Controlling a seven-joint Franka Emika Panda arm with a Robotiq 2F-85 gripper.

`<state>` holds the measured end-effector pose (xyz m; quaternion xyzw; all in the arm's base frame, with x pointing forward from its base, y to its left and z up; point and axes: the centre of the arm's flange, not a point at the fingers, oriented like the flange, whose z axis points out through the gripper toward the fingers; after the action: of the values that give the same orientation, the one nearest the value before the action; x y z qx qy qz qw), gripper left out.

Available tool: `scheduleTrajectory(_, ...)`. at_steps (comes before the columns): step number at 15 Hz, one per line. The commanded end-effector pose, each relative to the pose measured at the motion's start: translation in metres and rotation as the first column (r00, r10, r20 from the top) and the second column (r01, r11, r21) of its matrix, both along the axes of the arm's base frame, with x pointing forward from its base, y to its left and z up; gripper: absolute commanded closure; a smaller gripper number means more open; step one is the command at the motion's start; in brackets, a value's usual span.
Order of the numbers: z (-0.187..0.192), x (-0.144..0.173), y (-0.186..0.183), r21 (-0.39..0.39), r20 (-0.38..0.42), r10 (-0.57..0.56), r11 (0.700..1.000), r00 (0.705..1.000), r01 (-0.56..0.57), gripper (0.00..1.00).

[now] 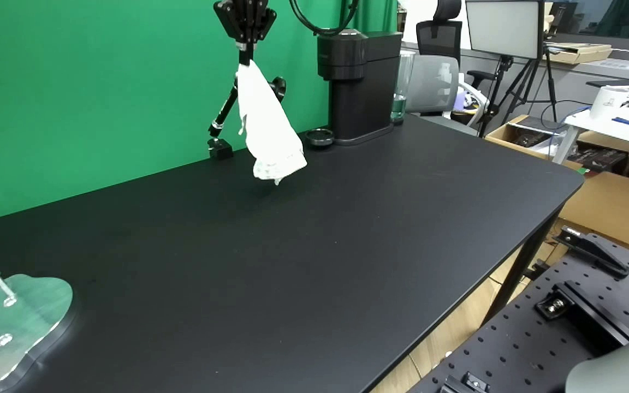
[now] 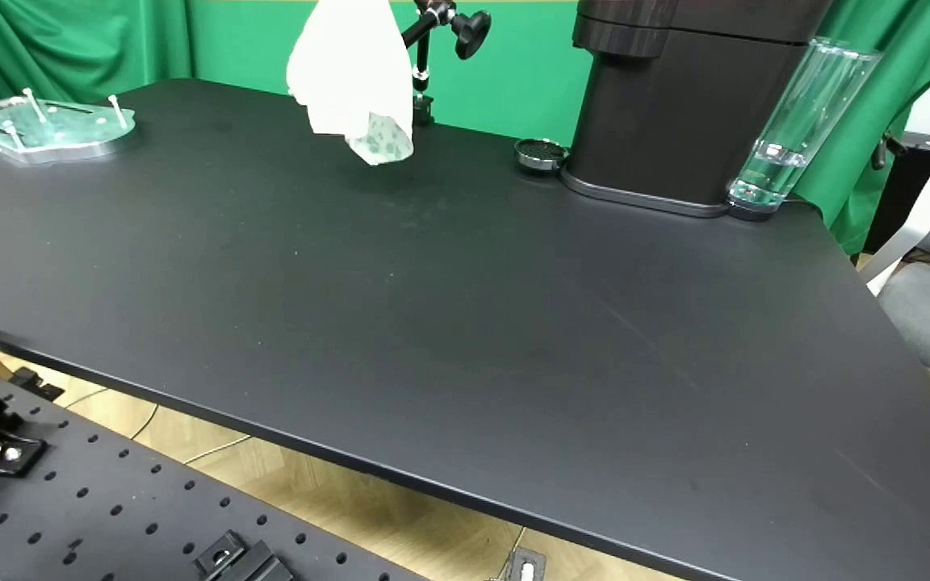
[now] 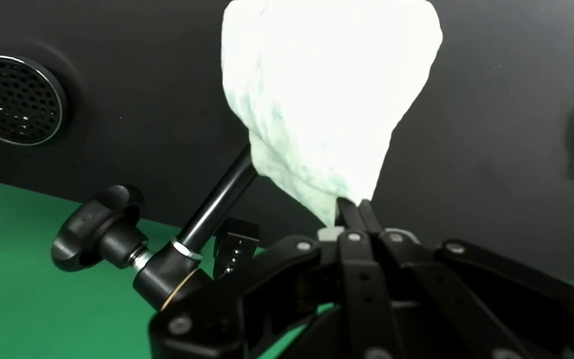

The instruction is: Hang the cloth on the black stand

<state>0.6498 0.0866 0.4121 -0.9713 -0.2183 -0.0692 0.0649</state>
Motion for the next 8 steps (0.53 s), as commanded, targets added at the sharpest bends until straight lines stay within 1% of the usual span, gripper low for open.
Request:
scheduleTrajectory(1, -0.021, 0.035, 0.024, 0.002, -0.048, -0.007, 1.000, 0.999, 0.007, 1.00)
scheduleTrajectory(2, -0.026, 0.040, 0.047, 0.025, -0.056, 0.016, 1.000, 0.998, -0.015, 1.00)
scheduleTrajectory(3, -0.033, 0.041, 0.057, 0.028, -0.065, 0.034, 0.999, 0.997, -0.032, 1.00)
scheduleTrajectory(5, -0.048, 0.044, 0.063, 0.037, -0.085, 0.057, 0.998, 0.995, -0.054, 1.00)
scheduleTrajectory(8, -0.071, 0.044, 0.054, 0.038, -0.109, 0.072, 0.997, 0.991, -0.068, 1.00)
